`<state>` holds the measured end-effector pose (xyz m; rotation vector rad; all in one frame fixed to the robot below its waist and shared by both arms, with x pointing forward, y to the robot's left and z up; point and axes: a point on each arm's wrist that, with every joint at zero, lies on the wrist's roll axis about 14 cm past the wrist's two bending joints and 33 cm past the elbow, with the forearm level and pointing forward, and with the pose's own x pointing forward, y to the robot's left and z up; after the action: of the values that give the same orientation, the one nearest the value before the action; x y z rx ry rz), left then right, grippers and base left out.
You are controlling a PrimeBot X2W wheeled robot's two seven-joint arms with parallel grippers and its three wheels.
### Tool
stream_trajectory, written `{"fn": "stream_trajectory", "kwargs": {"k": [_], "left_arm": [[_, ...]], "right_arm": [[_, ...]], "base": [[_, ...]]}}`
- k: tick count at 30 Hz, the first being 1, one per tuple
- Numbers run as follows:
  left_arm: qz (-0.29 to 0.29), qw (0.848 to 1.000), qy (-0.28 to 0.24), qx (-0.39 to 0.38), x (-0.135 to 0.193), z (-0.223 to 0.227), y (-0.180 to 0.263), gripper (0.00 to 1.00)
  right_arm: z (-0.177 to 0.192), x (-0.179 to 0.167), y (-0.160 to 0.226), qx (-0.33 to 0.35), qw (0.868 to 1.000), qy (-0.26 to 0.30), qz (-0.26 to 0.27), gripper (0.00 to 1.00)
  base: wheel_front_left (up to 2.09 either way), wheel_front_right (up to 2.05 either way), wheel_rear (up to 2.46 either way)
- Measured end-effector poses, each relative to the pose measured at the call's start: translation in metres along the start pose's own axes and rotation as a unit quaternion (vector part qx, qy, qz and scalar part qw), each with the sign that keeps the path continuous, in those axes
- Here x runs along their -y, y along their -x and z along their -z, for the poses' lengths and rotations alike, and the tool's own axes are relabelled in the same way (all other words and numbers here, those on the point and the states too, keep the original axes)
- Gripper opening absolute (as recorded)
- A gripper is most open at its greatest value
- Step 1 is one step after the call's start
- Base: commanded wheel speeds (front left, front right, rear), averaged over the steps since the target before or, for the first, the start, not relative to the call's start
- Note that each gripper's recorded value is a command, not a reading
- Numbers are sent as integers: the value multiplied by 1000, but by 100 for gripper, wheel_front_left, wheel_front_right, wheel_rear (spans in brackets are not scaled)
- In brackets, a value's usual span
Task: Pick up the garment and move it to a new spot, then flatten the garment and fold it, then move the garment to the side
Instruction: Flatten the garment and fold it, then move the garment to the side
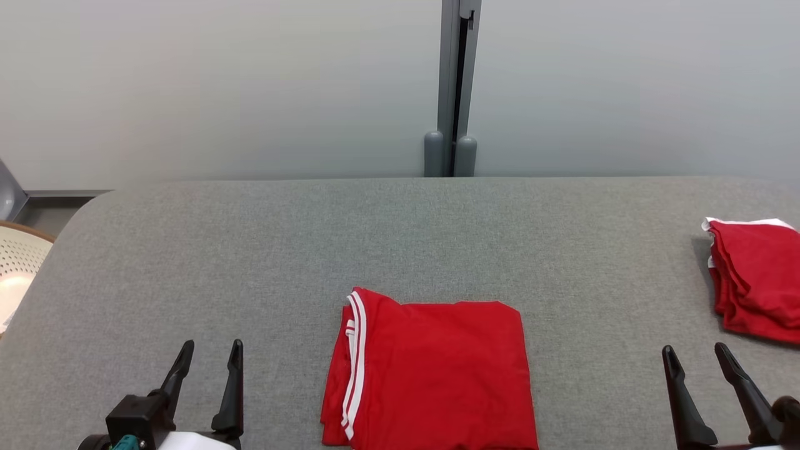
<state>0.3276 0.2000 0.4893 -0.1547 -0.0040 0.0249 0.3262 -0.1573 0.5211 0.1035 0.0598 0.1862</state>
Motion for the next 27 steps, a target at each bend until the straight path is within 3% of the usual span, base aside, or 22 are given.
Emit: {"fn": "stream_trajectory", "kwargs": {"k": [27], "left_arm": [[-1, 1000, -3, -11, -2, 3, 3, 100]], "right_arm": [[-6, 3, 8, -1, 1000, 3, 14, 100]], "base": [[0, 0, 0]]}}
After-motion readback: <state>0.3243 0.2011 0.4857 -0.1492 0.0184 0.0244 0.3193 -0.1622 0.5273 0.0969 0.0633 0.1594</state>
